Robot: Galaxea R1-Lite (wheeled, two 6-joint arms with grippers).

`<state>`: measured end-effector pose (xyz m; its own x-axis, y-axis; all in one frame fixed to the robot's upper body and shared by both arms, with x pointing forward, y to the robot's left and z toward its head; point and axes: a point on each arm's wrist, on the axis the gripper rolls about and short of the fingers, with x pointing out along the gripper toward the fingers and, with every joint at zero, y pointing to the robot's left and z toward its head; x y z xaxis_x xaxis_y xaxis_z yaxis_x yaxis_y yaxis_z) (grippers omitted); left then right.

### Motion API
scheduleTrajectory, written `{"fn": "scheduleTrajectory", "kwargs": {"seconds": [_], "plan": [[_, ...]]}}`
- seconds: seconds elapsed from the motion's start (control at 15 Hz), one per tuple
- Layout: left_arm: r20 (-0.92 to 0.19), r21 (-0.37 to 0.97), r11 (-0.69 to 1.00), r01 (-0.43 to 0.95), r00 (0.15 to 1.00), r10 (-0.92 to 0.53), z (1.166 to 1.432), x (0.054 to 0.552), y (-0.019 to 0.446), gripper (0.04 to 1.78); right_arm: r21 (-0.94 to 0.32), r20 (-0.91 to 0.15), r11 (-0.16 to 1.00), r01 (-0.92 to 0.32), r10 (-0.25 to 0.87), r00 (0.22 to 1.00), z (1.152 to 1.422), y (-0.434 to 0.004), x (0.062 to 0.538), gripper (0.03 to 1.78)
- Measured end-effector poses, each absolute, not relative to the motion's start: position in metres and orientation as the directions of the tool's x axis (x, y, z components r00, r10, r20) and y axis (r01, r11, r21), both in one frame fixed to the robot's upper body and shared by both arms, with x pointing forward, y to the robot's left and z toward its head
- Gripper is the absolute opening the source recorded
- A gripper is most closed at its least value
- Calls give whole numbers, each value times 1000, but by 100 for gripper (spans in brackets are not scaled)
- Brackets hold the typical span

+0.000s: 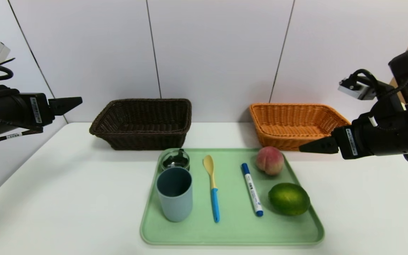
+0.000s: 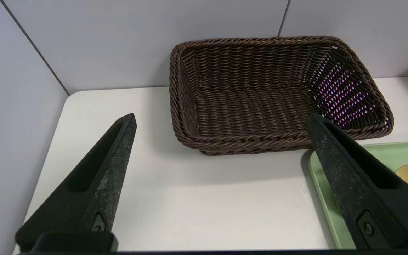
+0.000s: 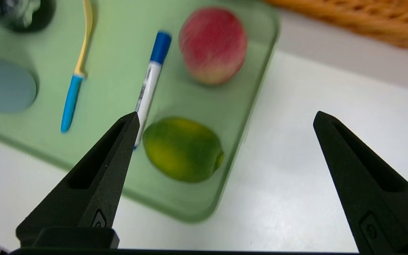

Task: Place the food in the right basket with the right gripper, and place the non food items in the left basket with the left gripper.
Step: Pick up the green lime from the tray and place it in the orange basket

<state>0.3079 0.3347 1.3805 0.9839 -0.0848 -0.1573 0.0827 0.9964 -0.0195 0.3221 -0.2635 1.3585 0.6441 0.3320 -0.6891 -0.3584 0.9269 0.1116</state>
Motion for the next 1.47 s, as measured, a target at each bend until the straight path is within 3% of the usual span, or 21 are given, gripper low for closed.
{"fn": "scheduleTrajectory", "kwargs": {"seconds": [0.13,0.4,0.6,0.8,0.93,1.47], "plan": [[-164,-19,996,83,983,-85,1379,308,335,169,99,-750,912,-399,332,572,1352,-254,322,170],[-174,-20,996,82,981,-84,1376,308,335,169,-14,-778,811,-584,358,517,1340,-248,333,170],[-188,-20,996,82,979,-84,1371,308,335,169,-130,-764,620,-774,434,477,1338,-257,341,170],[-167,-18,996,83,982,-85,1367,307,334,169,-282,-787,372,-884,437,435,1344,-261,350,170],[-161,-16,996,83,983,-85,1365,306,335,169,-301,-833,254,-919,400,383,1343,-258,351,170],[-175,14,996,88,981,-85,1353,305,334,169,-227,-880,150,-962,392,269,1320,-232,355,170]]}}
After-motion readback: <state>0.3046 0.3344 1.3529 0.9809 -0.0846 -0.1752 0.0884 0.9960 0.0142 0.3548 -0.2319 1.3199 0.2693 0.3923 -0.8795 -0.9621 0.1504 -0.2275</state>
